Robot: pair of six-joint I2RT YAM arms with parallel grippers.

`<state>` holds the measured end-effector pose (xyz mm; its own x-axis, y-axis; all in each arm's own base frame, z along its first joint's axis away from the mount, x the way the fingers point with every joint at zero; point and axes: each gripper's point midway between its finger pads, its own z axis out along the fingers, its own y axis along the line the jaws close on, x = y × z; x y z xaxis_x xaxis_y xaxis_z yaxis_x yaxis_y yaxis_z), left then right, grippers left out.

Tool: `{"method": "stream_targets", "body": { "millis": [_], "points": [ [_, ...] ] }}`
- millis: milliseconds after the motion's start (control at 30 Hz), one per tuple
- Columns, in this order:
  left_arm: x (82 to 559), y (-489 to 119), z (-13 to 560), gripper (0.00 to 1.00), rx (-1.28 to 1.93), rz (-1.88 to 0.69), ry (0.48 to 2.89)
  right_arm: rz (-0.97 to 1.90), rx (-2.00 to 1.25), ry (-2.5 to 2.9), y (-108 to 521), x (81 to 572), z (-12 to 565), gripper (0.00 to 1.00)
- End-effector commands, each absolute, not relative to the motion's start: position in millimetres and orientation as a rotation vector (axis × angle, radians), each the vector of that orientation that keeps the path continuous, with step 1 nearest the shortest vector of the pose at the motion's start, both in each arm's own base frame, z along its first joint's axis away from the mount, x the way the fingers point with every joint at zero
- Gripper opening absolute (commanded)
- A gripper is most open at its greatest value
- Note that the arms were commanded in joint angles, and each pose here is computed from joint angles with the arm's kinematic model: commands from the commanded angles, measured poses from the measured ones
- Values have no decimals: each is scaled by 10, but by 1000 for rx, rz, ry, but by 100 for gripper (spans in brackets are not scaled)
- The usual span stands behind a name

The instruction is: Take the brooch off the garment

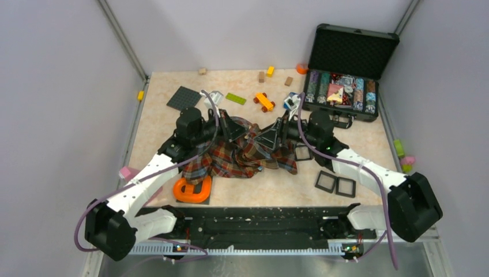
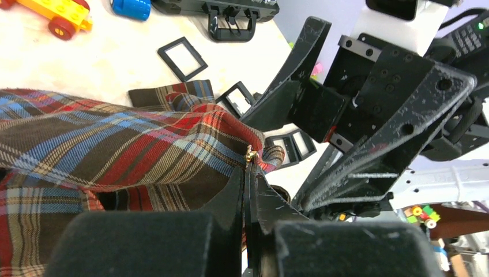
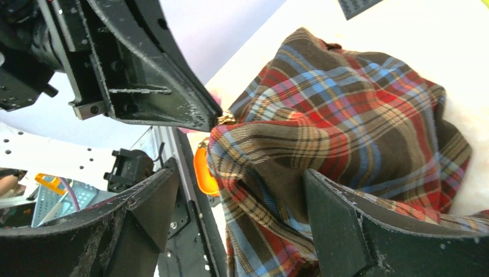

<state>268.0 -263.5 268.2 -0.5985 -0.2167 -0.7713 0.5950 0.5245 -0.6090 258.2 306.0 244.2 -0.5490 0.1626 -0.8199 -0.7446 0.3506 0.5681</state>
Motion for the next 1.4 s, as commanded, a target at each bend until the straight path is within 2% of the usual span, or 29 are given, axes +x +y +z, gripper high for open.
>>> {"method": "stream_targets", "body": {
  "millis": [0,367,700,1367],
  "points": [
    [2651,-2673,3006,0,261,-1300,1774,1392,-487,1648,3211,2519,2633,81],
    [2657,-2668,3043,0,180,-1368,1745,1470,-307,1611,3293,2640,2676,69],
    [2638,-2695,3033,0,193,-1395,1738,1456,-290,1639,3334,2694,2650,50],
    [2590,-2697,3045,0,195,-1426,1712,1561,-264,1565,3340,2606,2888,54]
  ]
}}
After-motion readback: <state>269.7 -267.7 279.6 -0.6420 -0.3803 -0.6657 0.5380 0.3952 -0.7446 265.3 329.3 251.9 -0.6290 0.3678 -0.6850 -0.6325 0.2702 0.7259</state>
